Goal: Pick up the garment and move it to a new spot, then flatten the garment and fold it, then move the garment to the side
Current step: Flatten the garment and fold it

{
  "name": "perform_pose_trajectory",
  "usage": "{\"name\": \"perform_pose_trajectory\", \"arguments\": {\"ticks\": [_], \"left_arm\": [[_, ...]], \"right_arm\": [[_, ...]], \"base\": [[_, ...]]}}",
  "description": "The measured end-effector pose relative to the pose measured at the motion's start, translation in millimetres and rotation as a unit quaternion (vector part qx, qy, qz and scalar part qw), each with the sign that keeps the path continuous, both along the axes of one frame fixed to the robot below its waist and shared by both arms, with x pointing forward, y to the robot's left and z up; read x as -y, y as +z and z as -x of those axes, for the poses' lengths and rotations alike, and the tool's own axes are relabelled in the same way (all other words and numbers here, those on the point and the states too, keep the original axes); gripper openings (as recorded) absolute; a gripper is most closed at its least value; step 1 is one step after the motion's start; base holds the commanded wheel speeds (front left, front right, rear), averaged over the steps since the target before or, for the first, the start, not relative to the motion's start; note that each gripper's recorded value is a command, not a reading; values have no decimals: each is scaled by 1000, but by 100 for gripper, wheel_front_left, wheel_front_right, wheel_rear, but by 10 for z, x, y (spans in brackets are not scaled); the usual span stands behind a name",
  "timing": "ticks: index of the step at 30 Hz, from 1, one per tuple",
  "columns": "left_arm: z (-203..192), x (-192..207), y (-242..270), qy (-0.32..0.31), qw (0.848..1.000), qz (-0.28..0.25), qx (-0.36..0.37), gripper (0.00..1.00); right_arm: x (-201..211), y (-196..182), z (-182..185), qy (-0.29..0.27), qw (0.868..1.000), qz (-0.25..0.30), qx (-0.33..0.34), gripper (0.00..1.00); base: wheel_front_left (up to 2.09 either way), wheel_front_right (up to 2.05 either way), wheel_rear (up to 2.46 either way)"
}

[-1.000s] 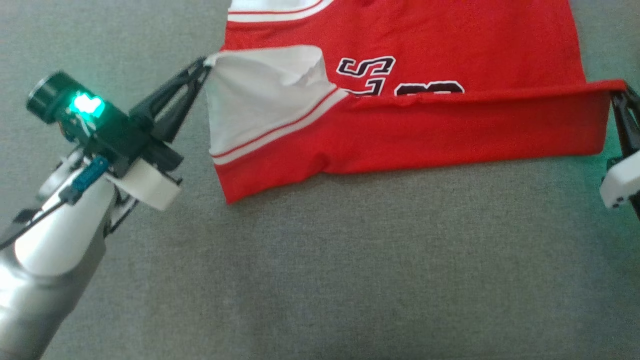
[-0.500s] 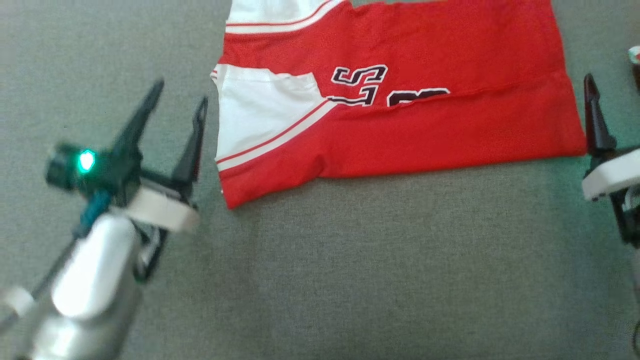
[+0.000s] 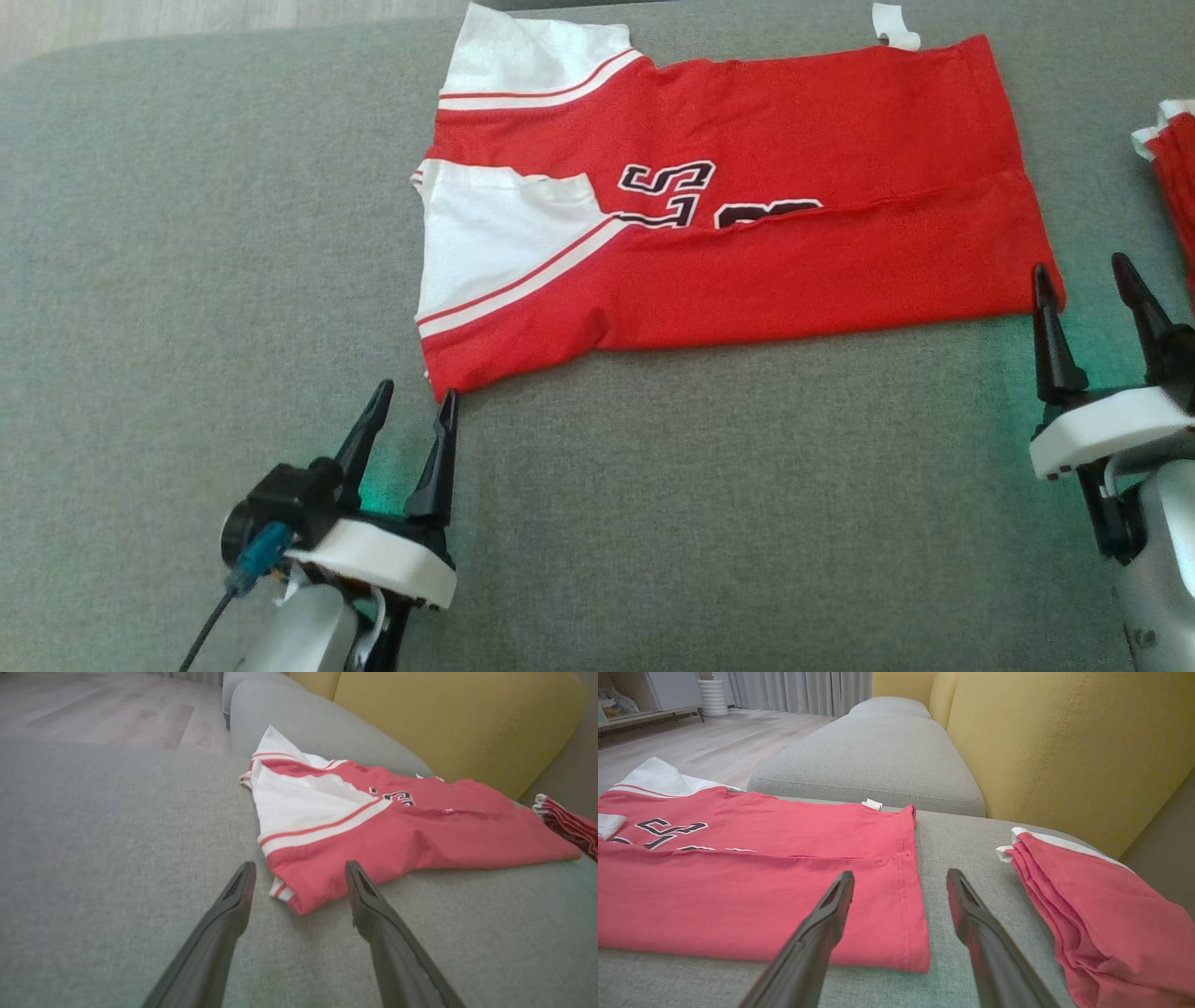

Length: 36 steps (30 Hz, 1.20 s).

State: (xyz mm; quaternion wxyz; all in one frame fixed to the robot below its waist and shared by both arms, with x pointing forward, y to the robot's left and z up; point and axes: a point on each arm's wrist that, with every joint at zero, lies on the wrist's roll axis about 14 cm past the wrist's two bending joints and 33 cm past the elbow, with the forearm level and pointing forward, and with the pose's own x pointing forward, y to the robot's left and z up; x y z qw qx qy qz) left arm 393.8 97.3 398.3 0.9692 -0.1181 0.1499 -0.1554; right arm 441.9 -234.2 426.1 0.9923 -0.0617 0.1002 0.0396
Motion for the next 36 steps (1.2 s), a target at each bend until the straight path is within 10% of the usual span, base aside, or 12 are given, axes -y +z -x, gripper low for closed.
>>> {"name": "perform_pose_trajectory", "arguments": {"ticks": [28, 30, 33, 36], "left_arm": [[-102, 101, -241, -49, 997, -55, -24, 100], [-141, 103, -237, -50, 997, -56, -23, 86], [-170, 110, -252, -53, 997, -58, -24, 0], [-167, 111, -278, -55, 996, -60, -28, 0]], "right_arm": [[-17, -201, 42, 1, 1000, 0, -29, 100], [-15, -217, 47, 2, 1000, 0, -31, 100], [-1, -230, 53, 1, 999, 1, -33, 100], [12, -232, 58, 0, 999, 2, -34, 100]], "base": [[0, 0, 0], [0, 0, 0], [0, 0, 0], [0, 0, 0]]}}
